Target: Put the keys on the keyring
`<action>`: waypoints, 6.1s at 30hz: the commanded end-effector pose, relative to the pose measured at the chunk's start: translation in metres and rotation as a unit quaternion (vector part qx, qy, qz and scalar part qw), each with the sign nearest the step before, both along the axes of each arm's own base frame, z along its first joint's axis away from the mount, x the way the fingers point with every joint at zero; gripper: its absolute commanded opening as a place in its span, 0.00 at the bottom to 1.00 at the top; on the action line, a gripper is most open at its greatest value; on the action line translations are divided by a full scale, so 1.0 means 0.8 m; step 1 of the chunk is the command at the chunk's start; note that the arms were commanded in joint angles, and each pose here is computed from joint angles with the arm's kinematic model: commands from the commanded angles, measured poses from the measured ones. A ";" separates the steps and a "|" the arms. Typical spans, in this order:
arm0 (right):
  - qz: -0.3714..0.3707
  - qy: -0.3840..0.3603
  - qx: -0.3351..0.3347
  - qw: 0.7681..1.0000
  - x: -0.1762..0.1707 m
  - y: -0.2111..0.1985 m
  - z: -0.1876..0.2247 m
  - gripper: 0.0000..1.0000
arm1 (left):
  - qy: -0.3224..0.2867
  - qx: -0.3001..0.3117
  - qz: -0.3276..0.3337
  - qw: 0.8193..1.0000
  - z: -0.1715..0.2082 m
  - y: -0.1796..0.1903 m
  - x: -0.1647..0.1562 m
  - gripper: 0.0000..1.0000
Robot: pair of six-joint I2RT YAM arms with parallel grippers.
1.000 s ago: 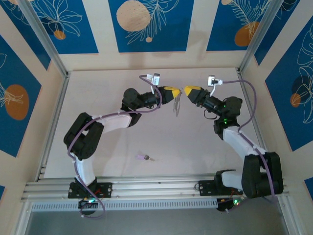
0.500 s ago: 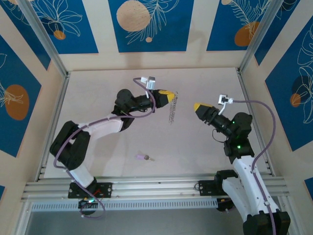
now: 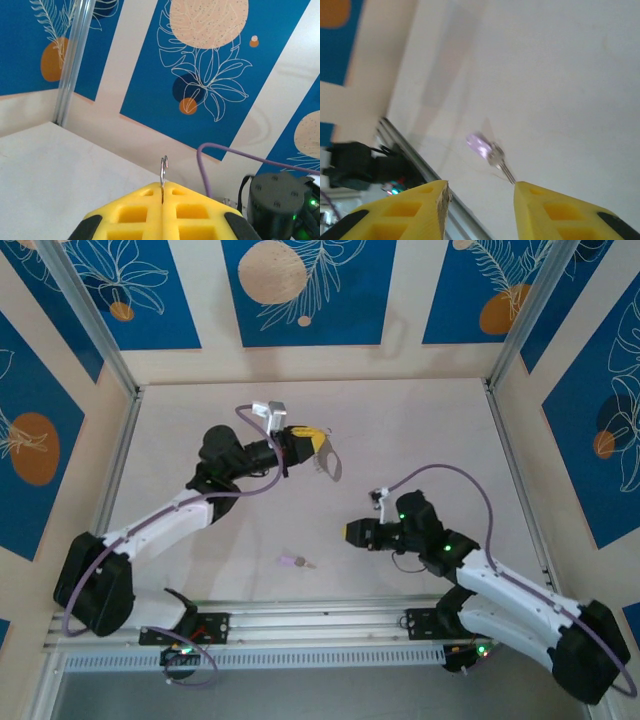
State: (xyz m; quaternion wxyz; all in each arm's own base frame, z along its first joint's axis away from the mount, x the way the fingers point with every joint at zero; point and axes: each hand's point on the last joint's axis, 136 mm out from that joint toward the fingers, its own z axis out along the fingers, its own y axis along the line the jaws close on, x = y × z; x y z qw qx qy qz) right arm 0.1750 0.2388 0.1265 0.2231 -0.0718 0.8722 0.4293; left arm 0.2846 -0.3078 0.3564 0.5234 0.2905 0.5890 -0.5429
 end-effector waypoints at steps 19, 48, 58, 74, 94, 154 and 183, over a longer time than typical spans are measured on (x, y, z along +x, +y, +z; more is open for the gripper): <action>0.141 -0.023 -0.254 0.957 -0.013 0.136 -0.111 0.29 | 0.001 0.004 0.111 0.994 -0.010 0.095 0.038 0.00; 0.080 -0.035 -0.271 0.959 0.023 0.100 -0.109 0.00 | 0.004 -0.008 0.109 0.994 -0.012 0.103 0.043 0.00; 0.089 -0.058 -0.206 0.973 0.026 0.087 -0.076 0.32 | 0.004 -0.014 0.103 0.995 -0.009 0.101 0.044 0.00; 0.203 -0.079 -0.226 0.950 0.003 0.162 -0.114 0.41 | 0.003 -0.016 0.103 0.995 -0.003 0.099 0.049 0.00; 0.201 -0.081 -0.285 0.934 -0.003 0.144 -0.146 0.01 | 0.006 -0.018 0.100 0.995 -0.005 0.097 0.052 0.00; -0.002 -0.067 -0.300 0.952 0.052 0.020 -0.101 0.02 | 0.009 -0.032 0.091 0.995 0.003 0.094 0.056 0.00; 0.043 -0.043 -0.312 0.948 0.030 0.069 -0.113 0.32 | 0.015 -0.034 0.087 0.996 -0.002 0.091 0.061 0.00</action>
